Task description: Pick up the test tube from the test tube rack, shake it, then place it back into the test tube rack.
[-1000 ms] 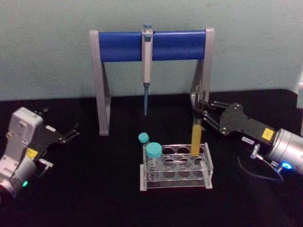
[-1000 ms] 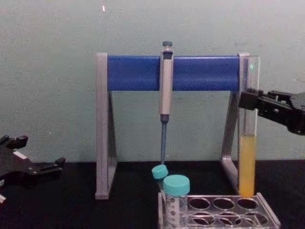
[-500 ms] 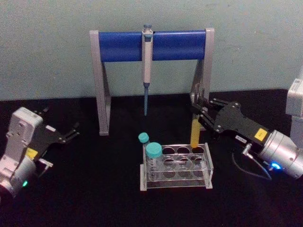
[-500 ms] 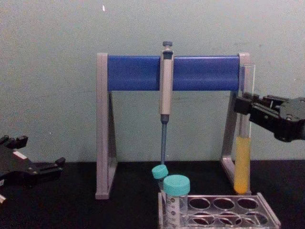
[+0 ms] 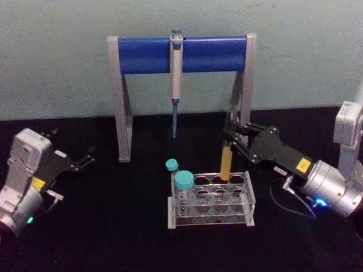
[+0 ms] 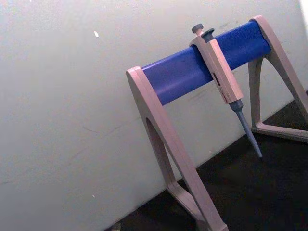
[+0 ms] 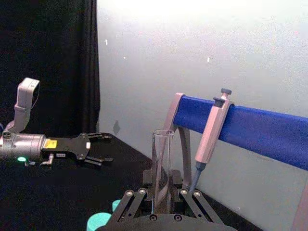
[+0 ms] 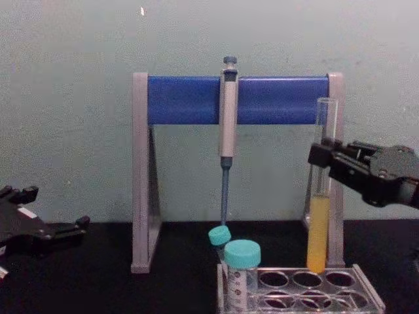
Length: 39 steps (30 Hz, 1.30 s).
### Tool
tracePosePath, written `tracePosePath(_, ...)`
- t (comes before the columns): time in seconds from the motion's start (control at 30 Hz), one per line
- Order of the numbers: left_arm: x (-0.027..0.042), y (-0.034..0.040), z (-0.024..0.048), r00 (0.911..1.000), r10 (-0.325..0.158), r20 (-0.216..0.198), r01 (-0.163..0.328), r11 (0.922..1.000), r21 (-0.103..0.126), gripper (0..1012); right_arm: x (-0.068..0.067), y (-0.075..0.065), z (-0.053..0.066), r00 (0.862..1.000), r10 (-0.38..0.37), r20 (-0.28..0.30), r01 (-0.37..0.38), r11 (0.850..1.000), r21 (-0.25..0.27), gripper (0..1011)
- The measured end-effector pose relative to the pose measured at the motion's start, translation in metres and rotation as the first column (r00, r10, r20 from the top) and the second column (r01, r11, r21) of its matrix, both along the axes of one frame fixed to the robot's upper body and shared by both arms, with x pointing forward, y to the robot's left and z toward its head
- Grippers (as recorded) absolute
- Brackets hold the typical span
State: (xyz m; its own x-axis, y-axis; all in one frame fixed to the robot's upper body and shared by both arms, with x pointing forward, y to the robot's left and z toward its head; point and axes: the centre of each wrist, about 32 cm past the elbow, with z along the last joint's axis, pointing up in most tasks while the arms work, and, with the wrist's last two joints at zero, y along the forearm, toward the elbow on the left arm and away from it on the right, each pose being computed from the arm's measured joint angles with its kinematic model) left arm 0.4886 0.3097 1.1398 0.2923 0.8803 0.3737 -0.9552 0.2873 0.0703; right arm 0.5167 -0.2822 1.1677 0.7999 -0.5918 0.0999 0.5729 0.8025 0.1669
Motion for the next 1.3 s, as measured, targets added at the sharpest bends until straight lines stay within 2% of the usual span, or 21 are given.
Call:
tracePosePath(0.53, 0.0000, 0.0000, 0.0000, 1.0000, 0.000, 0.000, 0.000, 1.0000, 0.000, 1001, 0.008, 0.007, -0.010, 0.999, 0.019, -0.028, -0.019, 1.000, 0.007, 229)
tracePosePath(1.3, 0.0000, 0.0000, 0.0000, 1.0000, 0.000, 0.000, 0.000, 1.0000, 0.000, 1001, 0.015, 0.011, -0.021, 0.996, 0.012, -0.092, -0.015, 0.999, -0.038, 229)
